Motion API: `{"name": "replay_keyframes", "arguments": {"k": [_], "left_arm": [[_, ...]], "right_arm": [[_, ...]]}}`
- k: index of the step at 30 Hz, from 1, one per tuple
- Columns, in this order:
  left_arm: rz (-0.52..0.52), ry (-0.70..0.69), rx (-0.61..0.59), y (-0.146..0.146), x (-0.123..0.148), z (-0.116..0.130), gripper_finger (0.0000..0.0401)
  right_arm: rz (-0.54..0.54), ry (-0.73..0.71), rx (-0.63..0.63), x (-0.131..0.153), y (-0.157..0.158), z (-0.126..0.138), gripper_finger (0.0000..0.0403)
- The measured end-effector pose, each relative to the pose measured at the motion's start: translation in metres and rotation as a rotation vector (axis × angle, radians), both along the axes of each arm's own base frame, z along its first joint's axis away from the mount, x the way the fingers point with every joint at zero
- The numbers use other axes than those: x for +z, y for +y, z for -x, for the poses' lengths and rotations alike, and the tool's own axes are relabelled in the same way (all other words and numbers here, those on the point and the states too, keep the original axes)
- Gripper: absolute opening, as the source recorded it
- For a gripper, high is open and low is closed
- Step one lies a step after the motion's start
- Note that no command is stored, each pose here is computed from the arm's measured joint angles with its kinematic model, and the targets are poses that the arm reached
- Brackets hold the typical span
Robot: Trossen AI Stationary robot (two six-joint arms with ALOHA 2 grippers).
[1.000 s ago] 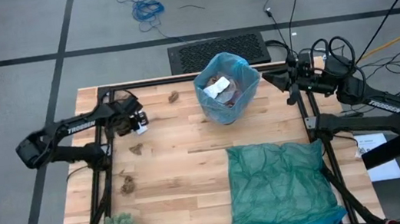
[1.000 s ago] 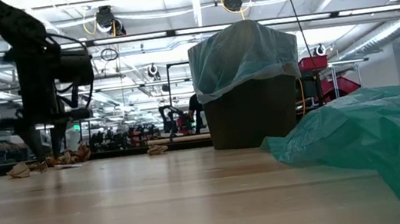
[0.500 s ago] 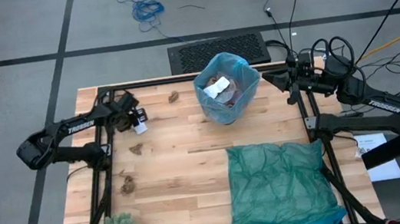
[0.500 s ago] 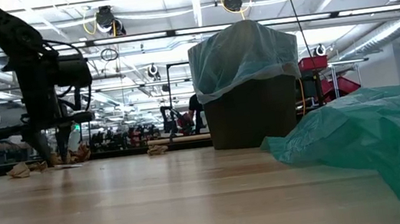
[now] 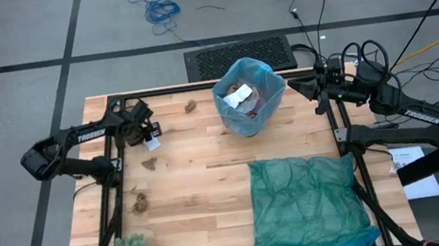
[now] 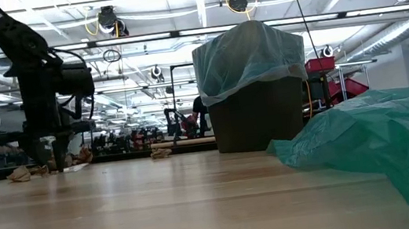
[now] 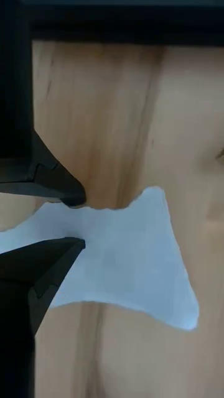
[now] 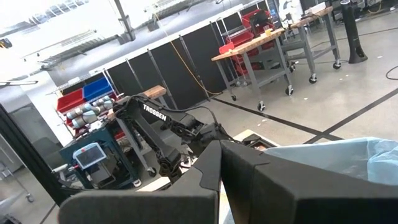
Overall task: Place trash/remove bag and relplace
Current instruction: Put the white paper into the black trash bin
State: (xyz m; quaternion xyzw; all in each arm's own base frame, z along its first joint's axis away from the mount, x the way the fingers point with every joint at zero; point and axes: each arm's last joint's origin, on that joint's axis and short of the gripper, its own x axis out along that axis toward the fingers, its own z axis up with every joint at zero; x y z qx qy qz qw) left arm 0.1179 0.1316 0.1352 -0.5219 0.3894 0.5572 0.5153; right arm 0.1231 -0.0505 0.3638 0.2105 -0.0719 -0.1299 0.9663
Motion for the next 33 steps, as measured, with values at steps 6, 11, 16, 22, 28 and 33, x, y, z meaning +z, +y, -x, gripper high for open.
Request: {"name": "replay_keyframes", "arguments": {"k": [6, 11, 16, 22, 28, 33], "left_arm": [[0.001, -0.002, 0.0, 0.002, 0.004, -0.002, 0.0112], [0.033, 0.005, -0.003, 0.001, 0.01, -0.002, 0.0112], [0.065, 0.033, -0.003, -0.001, 0.01, 0.0, 0.0112], [0.06, 0.022, -0.02, -0.001, 0.01, 0.0, 0.0112], [0.075, 0.031, -0.063, 0.0, 0.007, -0.002, 0.0112], [0.112, 0.036, -0.067, -0.003, 0.008, 0.0, 0.0112]], "right_arm": [[0.0, 0.0, 0.0, 0.0, 0.0, 0.0, 0.0], [-0.008, -0.003, 0.0, 0.0, 0.0, 0.0, 0.0], [-0.015, -0.004, 0.0, 0.0, 0.0, 0.0, 0.0], [-0.01, -0.004, 0.0, 0.0, 0.0, 0.0, 0.0], [-0.001, -0.001, -0.001, 0.0, 0.0, 0.0, 0.0], [0.0, -0.001, -0.001, 0.0, 0.0, 0.0, 0.0]]}}
